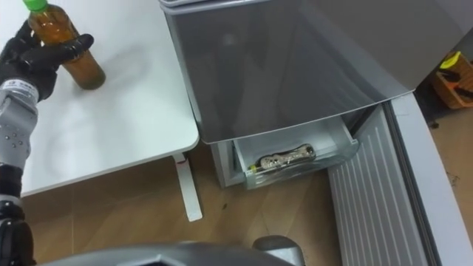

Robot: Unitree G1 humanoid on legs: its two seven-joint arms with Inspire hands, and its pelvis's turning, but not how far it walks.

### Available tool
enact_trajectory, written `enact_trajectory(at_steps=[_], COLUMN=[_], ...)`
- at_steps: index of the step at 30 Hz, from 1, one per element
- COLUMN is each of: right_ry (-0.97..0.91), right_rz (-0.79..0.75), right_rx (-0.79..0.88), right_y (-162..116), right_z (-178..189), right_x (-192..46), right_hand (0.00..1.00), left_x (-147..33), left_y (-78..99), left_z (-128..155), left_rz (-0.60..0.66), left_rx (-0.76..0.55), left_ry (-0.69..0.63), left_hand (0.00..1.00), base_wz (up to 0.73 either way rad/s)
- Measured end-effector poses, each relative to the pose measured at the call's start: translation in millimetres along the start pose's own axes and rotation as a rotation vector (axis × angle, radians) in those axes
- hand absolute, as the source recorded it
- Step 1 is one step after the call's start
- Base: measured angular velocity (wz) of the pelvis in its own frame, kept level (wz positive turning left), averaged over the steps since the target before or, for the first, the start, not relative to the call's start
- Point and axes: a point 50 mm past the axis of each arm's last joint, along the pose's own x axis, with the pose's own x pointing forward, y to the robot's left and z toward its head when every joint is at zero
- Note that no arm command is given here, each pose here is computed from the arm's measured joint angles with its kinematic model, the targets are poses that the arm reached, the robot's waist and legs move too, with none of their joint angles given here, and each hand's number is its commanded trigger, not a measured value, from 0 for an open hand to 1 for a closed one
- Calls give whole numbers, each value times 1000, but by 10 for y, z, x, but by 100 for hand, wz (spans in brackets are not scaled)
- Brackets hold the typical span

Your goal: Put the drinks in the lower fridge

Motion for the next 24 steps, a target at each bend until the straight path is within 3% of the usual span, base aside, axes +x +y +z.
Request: enact_trajectory(at_steps=[9, 24], right_ry=[12, -45], right_rz=[0, -1], right_rx=[2, -9], right_y=[7, 49], right_z=[11, 213], right_x=[0, -8], right_hand=[0, 0], left_x=[33, 60], left_y=[9, -56], left_z=[-123, -101], left_rz=[-4, -29], left_rx=[-5, -1], left_ry=[97, 120], left_hand=[100, 100], base_wz=[0, 0])
